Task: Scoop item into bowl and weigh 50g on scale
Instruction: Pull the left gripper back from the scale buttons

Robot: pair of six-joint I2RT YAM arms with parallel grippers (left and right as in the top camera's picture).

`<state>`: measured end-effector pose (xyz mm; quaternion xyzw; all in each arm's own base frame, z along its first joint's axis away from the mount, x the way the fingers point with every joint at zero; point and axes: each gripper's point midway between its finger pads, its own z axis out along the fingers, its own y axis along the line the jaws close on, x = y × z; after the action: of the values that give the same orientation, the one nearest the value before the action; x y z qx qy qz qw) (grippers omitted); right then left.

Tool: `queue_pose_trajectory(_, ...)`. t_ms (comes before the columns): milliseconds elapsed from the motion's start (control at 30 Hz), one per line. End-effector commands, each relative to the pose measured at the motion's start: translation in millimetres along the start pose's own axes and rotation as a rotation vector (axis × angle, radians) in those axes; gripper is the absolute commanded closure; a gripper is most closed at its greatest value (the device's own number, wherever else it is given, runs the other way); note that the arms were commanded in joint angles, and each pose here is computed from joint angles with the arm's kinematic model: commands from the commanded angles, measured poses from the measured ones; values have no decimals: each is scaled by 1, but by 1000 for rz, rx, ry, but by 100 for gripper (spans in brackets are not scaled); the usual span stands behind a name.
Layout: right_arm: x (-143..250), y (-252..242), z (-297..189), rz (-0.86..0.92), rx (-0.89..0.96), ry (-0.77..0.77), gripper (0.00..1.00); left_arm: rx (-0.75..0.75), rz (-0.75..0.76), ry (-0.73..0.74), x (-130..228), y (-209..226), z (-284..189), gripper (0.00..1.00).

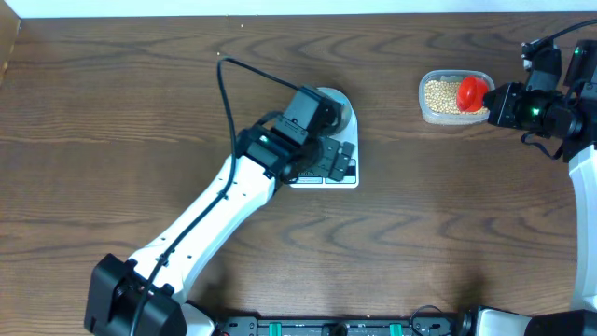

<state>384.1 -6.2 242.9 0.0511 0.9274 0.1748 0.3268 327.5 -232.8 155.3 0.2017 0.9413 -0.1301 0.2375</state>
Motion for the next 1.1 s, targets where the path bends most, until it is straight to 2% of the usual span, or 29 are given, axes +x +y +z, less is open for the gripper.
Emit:
queue_pose_trajectory(0,-7,1,-6,-26,2,-24,99,-71,72,-7,-4,23,-3,1)
queue_pose_trajectory(133,-7,1,-6,-26,2,-24,99,-89,181,17,-1,37,-3,0)
queue_pose_trajectory(333,-6,1,-6,-26,2,-23,99,-100,218,44,4,47,-5,0)
queue_pose_trajectory(500,-7,1,-6,-26,2,-24,99,-98,165,27,3,44,-12,0)
queue_pose_trajectory(700,-6,1,-6,-25,3,-20,99,-131,9,-8,10,48,-31,0)
queue_pose_trajectory(833,-7,1,-6,-26,2,-24,99,-138,-67,44,34,52,-16,0)
queue_pose_trajectory(1067,-6,1,-6,-25,3,-22,99,-121,-31,52,60,45,14,0)
